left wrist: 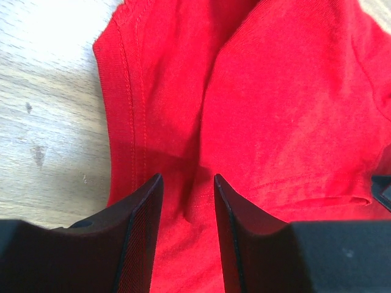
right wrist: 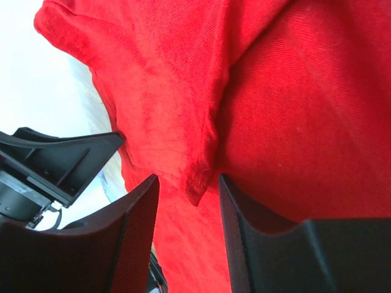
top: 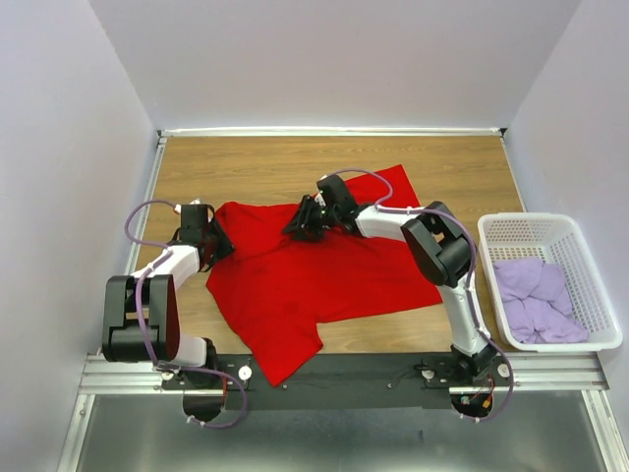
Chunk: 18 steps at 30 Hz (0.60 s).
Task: Fold and stack the t-shirts
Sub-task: Flatten the tshirt out
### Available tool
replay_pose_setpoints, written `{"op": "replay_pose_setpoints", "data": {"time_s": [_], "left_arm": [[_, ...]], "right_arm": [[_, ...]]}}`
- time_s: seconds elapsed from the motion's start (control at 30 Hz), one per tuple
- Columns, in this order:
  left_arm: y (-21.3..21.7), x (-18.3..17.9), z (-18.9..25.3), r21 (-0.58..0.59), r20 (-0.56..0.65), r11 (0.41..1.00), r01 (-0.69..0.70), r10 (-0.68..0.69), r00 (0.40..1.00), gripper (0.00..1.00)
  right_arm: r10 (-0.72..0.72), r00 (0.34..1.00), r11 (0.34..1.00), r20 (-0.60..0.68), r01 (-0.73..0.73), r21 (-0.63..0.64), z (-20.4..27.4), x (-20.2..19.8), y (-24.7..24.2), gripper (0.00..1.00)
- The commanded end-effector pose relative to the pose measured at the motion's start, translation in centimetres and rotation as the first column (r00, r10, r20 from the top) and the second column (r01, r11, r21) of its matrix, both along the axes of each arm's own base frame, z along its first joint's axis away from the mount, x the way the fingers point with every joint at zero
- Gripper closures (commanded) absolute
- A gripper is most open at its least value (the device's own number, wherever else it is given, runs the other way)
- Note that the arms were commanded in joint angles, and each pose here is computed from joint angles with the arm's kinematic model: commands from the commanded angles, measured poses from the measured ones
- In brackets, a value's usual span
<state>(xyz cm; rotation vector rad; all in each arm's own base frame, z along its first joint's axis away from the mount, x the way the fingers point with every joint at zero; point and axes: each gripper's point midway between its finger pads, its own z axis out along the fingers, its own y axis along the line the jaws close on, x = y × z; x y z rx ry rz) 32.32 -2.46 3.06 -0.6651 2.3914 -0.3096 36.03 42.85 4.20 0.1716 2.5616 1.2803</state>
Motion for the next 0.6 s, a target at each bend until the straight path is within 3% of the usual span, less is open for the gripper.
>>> {"op": "replay_pose_setpoints", "data": {"time_s": [0.0,0.17,0.33,0.57], "left_arm": [[-0.49,0.6,0.28,-0.017,0.008,0.999,0.032,-0.032,0.999,0.54],[-0.64,0.53,0.3,-0.022,0.008,0.999,0.04,-0.04,0.999,0.55],[-0.81,0.28,0.13,-0.028,0.002,0.998,0.05,-0.05,0.999,0.61],[-1.05,-0.22,-0.07,-0.036,-0.008,0.998,0.059,-0.06,0.998,0.67]], "right_arm": [[0.026,1.0,0.999,-0.005,-0.025,0.028,-0.08,-0.28,1.51,0.51],[0.039,0.999,0.999,-0.008,-0.039,0.032,-0.07,-0.65,1.82,0.59],[0.05,0.999,0.998,-0.004,-0.05,0.042,0.36,-0.75,1.95,0.86],[0.062,0.998,0.997,0.01,-0.063,0.045,0.72,-0.81,2.07,0.91]]}}
